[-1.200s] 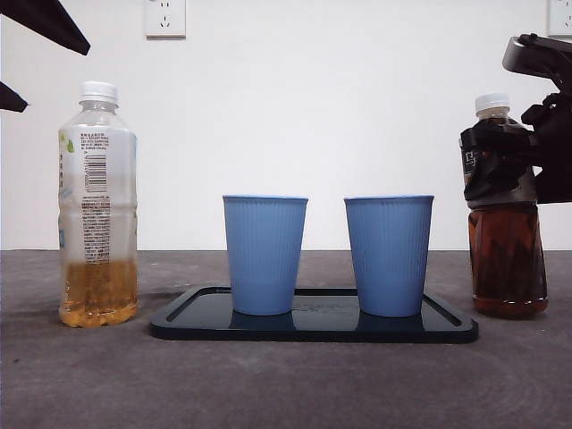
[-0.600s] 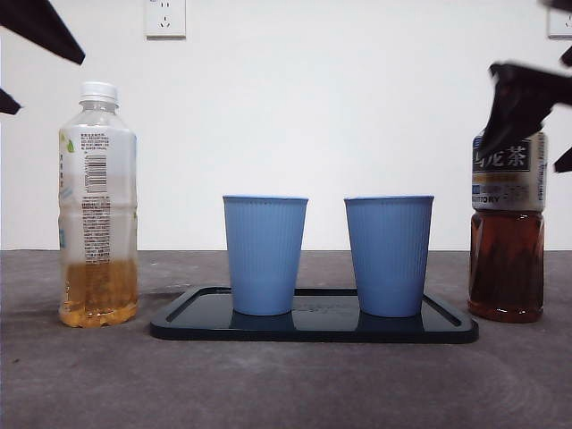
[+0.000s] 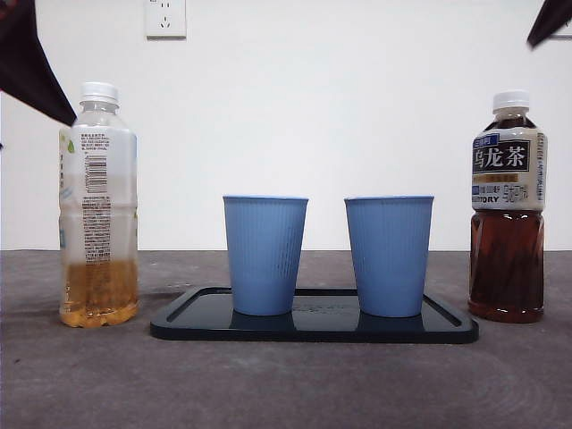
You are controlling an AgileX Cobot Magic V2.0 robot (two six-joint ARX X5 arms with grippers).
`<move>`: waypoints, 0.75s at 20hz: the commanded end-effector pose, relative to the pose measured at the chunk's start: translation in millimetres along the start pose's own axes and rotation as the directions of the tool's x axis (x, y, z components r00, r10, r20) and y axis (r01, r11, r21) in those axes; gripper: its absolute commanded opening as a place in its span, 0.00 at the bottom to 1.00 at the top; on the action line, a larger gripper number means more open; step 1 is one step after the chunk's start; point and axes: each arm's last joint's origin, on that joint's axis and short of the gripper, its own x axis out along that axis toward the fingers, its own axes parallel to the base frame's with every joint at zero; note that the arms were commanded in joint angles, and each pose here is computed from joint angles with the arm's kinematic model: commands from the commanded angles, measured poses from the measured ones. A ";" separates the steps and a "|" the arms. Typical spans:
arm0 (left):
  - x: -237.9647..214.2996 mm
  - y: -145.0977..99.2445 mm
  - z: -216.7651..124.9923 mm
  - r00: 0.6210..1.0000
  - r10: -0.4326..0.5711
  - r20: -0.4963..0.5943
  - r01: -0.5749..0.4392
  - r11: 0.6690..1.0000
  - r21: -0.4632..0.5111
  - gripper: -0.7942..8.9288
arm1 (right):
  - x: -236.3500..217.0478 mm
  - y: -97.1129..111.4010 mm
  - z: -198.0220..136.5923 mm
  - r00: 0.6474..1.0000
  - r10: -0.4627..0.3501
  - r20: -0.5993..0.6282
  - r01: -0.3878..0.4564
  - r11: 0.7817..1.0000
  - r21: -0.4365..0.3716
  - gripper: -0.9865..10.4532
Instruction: Pour the drink into the cup
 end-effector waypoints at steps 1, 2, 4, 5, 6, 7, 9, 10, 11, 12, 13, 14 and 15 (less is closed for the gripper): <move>10.1 -1.4 -4.6 1.000 -0.008 -0.013 0.008 1.000 0.011 0.59 | -12.3 4.6 7.7 0.998 0.020 0.060 -0.020 1.000 -0.002 0.49; 14.3 -1.3 -7.7 1.000 0.004 -0.016 -0.004 1.000 0.014 0.59 | -15.6 5.4 8.6 0.997 0.024 0.074 -0.024 1.000 -0.004 0.49; 22.2 -0.8 -10.2 1.000 0.004 -0.008 -0.004 1.000 0.018 0.60 | -18.3 5.9 8.7 0.996 0.027 0.082 -0.026 1.000 -0.006 0.49; 25.3 -0.5 -9.3 1.000 0.002 0.001 -0.002 1.000 0.019 0.60 | -18.4 5.8 8.2 0.997 0.025 0.078 -0.025 1.000 -0.005 0.49; 29.5 -0.7 -8.3 1.000 -0.002 0.007 0.002 1.000 0.012 0.60 | -18.3 5.6 7.5 0.997 0.023 0.071 -0.023 1.000 -0.004 0.49; 33.8 -1.1 -8.0 1.000 -0.008 0.008 0.008 1.000 0.008 0.60 | -18.1 5.5 7.3 0.997 0.023 0.068 -0.022 1.000 -0.003 0.49; 43.6 -1.9 -7.5 1.000 -0.019 0.008 0.018 1.000 0.005 0.60 | -18.1 5.5 7.3 0.997 0.022 0.067 -0.022 1.000 -0.003 0.49; 49.6 -1.7 -7.0 1.000 -0.022 0.013 0.022 1.000 0.009 0.60 | -18.1 5.5 7.3 0.997 0.022 0.067 -0.022 1.000 -0.003 0.49; 54.2 -1.3 -6.5 1.000 -0.024 0.019 0.023 1.000 0.011 0.60 | -18.1 5.4 7.3 0.998 0.022 0.067 -0.022 1.000 -0.003 0.49; 59.7 -0.3 -5.9 0.999 -0.013 0.029 0.013 1.000 0.014 0.60 | -18.1 5.5 7.3 0.998 0.022 0.067 -0.022 1.000 -0.003 0.49; 63.9 0.8 -5.7 0.999 0.003 0.036 -0.003 1.000 0.015 0.60 | -18.0 5.4 7.2 0.998 0.022 0.066 -0.022 1.000 -0.003 0.49; 68.7 1.9 -5.6 0.999 0.014 0.041 -0.015 1.000 0.016 0.60 | -18.0 5.4 7.1 0.998 0.022 0.066 -0.022 1.000 -0.003 0.49; 72.3 2.5 -5.5 0.999 0.014 0.047 -0.015 1.000 0.015 0.60 | -18.0 5.4 7.1 0.998 0.022 0.066 -0.022 1.000 -0.003 0.49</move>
